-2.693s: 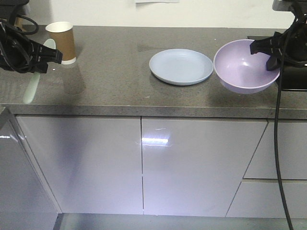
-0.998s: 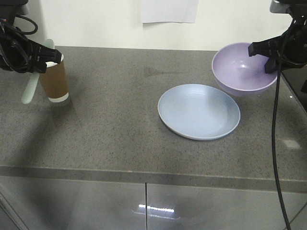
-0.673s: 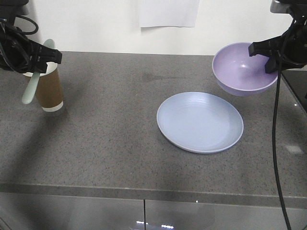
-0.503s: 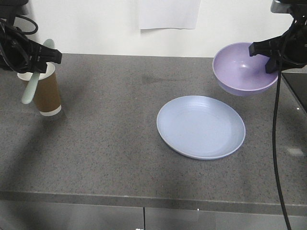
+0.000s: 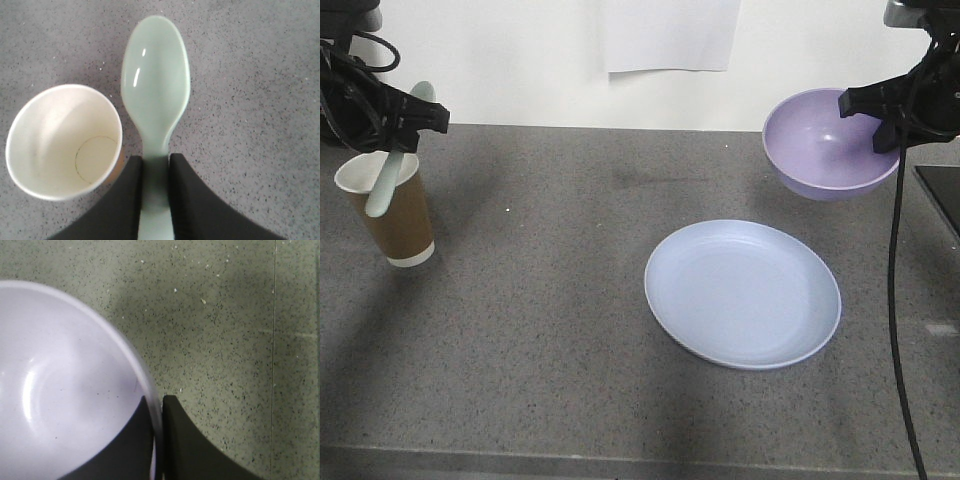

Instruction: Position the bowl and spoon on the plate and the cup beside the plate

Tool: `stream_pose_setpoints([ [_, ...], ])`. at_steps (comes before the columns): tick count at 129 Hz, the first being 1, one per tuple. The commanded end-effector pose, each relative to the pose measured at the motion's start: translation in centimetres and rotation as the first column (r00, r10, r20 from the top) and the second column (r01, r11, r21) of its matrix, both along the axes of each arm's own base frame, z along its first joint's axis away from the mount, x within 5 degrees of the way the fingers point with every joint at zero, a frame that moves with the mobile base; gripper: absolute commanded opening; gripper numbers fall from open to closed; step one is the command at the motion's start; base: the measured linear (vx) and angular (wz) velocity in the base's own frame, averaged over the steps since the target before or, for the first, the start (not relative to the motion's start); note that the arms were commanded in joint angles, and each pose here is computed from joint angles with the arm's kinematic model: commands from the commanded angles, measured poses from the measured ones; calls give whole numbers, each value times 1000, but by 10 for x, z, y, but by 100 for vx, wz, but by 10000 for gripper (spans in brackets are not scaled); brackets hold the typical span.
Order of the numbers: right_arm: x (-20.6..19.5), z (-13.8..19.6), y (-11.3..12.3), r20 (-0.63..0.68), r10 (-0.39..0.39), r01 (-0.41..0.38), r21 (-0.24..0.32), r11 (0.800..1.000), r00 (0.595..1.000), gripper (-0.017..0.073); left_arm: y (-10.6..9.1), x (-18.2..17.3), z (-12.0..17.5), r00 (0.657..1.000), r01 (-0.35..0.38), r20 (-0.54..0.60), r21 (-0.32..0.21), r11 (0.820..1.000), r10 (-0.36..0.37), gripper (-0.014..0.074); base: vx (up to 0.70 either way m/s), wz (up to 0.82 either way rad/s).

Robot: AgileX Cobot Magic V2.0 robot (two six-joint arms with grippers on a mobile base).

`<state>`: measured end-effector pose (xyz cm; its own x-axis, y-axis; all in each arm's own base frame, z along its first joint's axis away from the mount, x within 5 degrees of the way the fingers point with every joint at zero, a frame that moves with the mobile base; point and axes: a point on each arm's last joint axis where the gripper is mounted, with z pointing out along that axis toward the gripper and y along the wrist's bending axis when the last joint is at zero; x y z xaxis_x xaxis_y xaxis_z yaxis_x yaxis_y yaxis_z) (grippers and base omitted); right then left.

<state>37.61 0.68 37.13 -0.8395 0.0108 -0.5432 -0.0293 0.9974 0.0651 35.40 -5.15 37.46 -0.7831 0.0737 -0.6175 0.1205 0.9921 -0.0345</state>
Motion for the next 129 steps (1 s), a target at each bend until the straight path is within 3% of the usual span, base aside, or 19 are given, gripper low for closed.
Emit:
stream_pose_setpoints([
  [1, -10, 30, -1, 126, -3, 2, 2, 1000, 992, -3, 0, -8, 27, 993, 2, 119, -23, 1000, 1, -8, 10, 0],
  [129, -10, 30, -1, 126, -3, 2, 2, 1000, 992, -3, 0, -8, 27, 993, 2, 119, -23, 1000, 1, -8, 5, 0],
])
